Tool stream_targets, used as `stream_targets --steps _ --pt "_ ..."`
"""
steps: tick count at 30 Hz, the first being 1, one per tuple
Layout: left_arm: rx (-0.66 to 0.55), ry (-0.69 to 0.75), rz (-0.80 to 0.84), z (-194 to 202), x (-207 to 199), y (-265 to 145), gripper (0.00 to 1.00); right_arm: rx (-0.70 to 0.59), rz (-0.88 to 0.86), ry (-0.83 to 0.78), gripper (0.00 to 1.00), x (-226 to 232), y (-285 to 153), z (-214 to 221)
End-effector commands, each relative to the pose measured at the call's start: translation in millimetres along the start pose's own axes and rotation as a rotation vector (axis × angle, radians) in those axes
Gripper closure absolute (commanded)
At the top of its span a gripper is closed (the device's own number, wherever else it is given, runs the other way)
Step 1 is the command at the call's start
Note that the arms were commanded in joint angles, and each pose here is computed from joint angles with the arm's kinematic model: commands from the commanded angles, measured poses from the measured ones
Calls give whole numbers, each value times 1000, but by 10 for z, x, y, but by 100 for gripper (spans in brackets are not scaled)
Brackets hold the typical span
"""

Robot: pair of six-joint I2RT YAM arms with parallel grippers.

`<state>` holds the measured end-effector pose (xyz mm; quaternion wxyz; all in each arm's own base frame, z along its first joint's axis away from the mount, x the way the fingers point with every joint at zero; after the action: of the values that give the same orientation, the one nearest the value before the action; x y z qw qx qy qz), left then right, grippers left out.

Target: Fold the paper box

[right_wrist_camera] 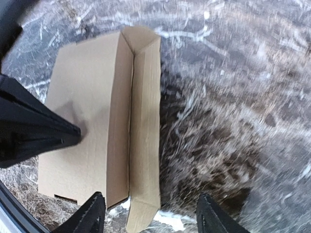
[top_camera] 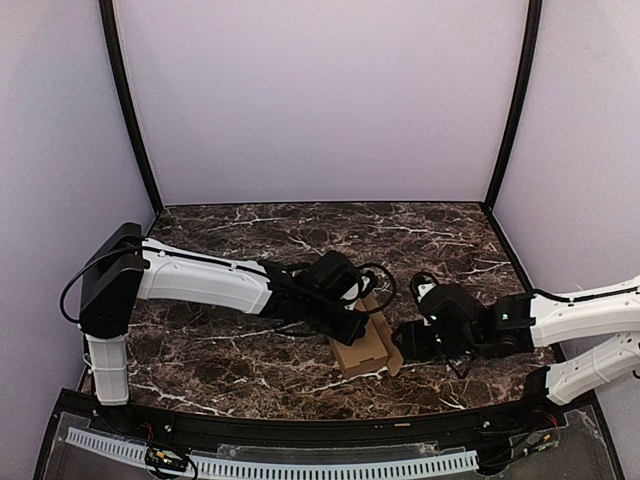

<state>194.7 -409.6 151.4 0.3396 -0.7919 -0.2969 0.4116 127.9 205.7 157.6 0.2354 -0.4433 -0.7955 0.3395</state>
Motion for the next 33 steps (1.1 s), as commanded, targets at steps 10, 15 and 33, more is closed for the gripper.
stream_targets --steps 10,15,33 --pt "306 95 -81 594 384 104 99 -32 -24 17 64 -331 -10 162" --pt "359 131 -125 812 553 -24 99 8 -258 84 82 -264 -2 438" --pt "356 171 -150 766 537 -111 99 82 -550 50 96 199 269 498"
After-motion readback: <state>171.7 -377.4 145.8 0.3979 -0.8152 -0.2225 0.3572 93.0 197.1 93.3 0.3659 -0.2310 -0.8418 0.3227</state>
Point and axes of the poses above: each gripper's point midway between its finger pads, its own y axis out along the fingers, its own x axis along the line the jaws close on, z = x × y, the point moved 10 cm from there along -y, back along the fingers, and after that the axes turned 14 degrees about -y, right-handed, at the moved point
